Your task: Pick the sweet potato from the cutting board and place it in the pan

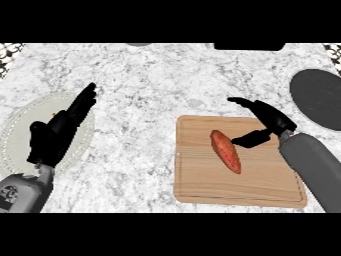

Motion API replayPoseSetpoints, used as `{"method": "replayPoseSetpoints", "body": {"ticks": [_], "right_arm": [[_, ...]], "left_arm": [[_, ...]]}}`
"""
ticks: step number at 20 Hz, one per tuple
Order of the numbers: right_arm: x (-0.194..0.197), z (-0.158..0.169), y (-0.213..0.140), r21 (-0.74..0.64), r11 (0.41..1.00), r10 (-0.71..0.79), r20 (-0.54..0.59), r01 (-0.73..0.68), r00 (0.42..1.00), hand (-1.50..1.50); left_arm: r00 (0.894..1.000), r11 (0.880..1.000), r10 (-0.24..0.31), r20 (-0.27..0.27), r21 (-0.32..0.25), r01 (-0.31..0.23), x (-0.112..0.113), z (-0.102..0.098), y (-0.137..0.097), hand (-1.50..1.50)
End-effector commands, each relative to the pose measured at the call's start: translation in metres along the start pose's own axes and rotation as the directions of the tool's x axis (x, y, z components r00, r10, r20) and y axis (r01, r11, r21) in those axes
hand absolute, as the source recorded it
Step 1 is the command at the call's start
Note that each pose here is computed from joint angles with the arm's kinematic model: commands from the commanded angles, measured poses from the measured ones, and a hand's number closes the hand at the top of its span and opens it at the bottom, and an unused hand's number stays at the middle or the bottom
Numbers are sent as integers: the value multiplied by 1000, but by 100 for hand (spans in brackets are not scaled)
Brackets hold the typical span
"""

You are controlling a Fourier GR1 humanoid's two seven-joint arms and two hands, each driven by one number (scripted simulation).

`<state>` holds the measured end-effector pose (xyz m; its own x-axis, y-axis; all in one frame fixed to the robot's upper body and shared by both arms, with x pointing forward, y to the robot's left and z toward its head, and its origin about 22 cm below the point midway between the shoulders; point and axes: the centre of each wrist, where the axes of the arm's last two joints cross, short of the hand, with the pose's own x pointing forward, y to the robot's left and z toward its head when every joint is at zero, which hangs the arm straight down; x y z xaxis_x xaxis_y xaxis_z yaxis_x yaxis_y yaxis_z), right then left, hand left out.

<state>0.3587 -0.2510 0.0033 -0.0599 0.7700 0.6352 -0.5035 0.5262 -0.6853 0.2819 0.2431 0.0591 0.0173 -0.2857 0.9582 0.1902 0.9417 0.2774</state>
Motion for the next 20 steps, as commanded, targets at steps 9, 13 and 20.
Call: {"method": "replayPoseSetpoints", "body": {"ticks": [9, 13, 20], "right_arm": [[117, -51, -26, 499, 776, 502, -118, -386, 857, -150], [136, -64, -7, 627, 686, 547, -109, -369, 830, -150], [154, -53, 31, 628, 672, 592, -137, -393, 794, -150]], "left_arm": [[1000, 1000, 0, -12, 4, 0, 6, -7, 9, 0], [1000, 1000, 11, -7, 14, -11, 5, 6, 7, 0], [1000, 1000, 5, -27, 25, -4, -10, -1, -2, 0]]}}
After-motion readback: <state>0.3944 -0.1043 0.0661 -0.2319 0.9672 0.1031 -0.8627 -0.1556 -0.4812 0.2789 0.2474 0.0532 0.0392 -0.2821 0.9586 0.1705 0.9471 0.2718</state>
